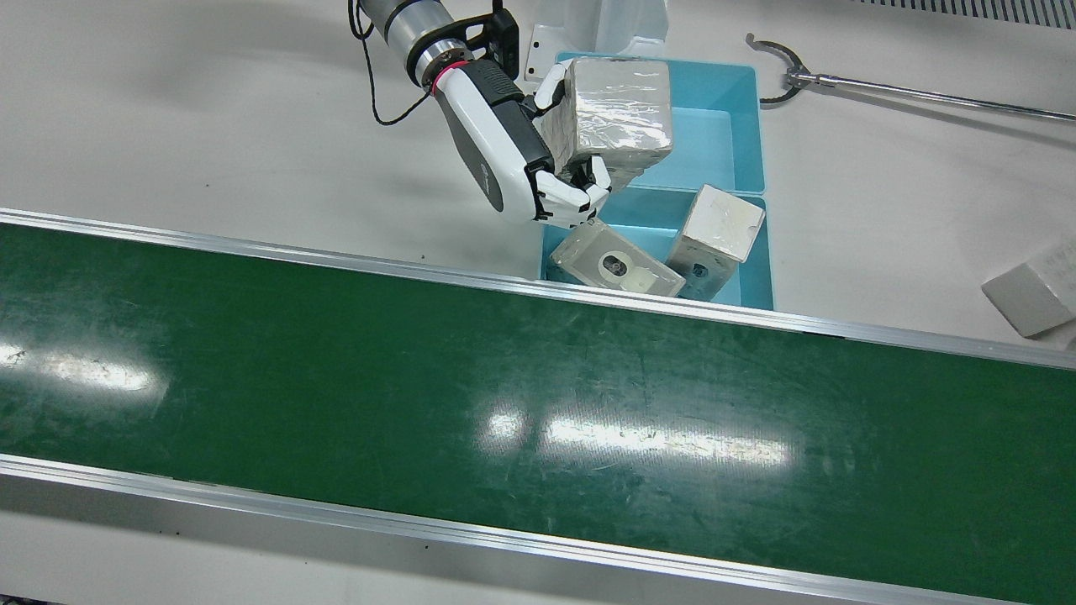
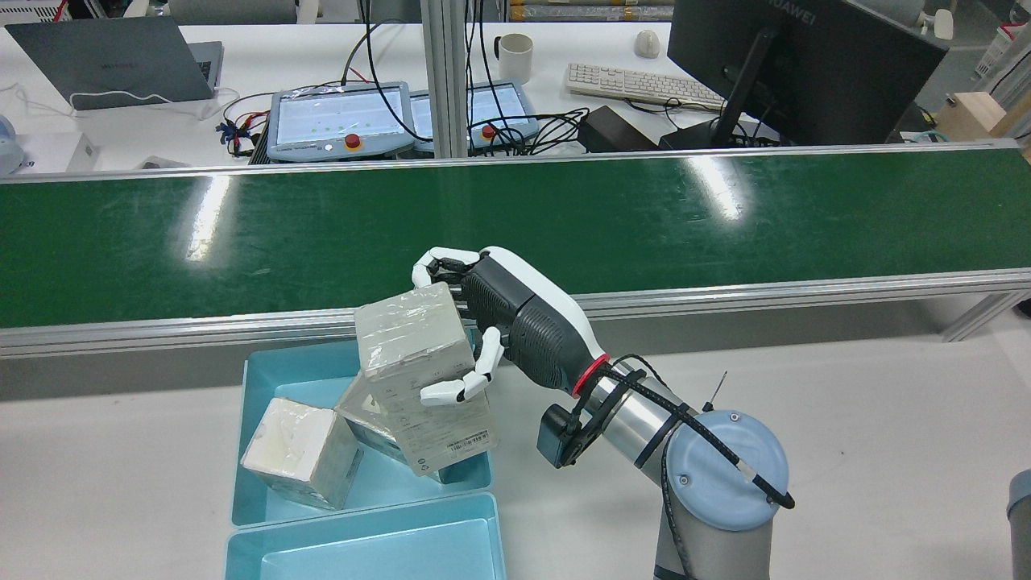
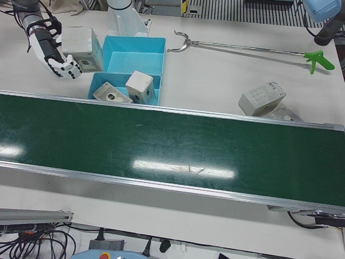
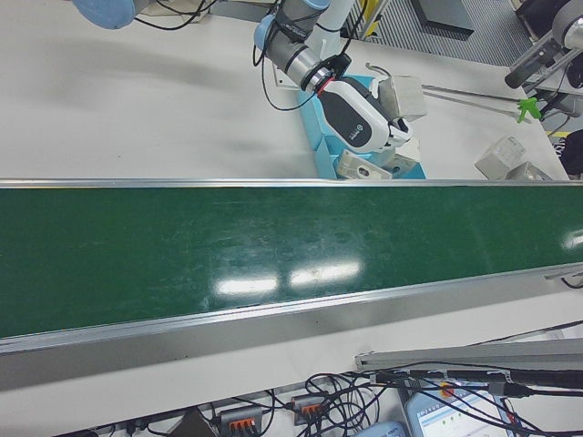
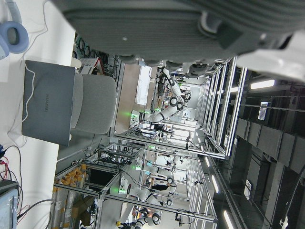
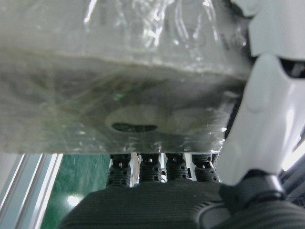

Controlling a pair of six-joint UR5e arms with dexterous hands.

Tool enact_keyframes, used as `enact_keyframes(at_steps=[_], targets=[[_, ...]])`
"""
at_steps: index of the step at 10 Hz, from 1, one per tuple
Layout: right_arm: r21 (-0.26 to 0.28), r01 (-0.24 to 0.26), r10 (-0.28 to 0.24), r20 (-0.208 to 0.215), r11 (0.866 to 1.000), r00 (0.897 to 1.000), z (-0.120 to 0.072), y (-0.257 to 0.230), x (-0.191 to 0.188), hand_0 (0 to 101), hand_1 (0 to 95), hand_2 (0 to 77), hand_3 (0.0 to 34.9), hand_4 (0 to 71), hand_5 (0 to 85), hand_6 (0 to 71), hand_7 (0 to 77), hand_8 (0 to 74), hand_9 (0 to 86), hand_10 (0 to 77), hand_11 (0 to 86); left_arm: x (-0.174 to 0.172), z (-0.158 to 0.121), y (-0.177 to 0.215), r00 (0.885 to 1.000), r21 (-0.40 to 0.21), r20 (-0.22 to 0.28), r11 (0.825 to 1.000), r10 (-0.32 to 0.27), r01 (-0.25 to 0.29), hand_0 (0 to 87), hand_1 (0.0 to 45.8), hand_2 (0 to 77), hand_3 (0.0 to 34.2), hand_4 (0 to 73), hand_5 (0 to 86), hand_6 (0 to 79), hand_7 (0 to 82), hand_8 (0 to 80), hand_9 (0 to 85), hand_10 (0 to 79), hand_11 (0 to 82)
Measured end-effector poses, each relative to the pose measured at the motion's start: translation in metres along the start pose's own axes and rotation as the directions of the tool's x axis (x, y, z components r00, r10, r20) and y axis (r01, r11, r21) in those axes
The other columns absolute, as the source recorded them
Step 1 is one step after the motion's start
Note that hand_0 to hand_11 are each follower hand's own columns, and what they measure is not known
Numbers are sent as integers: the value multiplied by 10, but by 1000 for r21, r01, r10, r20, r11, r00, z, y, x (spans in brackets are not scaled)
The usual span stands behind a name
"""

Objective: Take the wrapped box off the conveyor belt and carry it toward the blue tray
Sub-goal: 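Carry the held box over the light-blue tray with the right hand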

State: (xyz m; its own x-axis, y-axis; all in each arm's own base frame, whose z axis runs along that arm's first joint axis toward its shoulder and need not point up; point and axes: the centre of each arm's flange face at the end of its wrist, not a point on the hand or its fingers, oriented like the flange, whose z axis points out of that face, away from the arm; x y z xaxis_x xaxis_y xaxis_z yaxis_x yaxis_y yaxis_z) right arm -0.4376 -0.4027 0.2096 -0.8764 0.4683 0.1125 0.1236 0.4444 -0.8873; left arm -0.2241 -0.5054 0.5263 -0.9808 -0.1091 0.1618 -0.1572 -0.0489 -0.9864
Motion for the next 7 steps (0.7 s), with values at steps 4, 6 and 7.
enact_keyframes(at_steps=[4,6,7], targets=[[7,-11,12,-55,1000,998,-7,0,30,506,0,409,109,180,502,207,464,300,425,218,398,0,0,0,1000,0,0,1000,0,0,0,0,11,0,0,11,0,0,0,0,5,0],[2,-20,20,-60,1000,998,-6,4,34,467,207,251,174,142,218,11,218,0,136,0,224,0,0,0,1000,0,0,1000,0,0,0,0,5,0,0,11,0,0,0,0,0,0],[-2,-25,25,-60,1000,998,-6,7,34,467,82,202,187,131,245,11,218,0,136,0,54,0,0,0,1000,0,0,1000,0,0,0,0,5,0,0,11,0,0,0,0,5,0]])
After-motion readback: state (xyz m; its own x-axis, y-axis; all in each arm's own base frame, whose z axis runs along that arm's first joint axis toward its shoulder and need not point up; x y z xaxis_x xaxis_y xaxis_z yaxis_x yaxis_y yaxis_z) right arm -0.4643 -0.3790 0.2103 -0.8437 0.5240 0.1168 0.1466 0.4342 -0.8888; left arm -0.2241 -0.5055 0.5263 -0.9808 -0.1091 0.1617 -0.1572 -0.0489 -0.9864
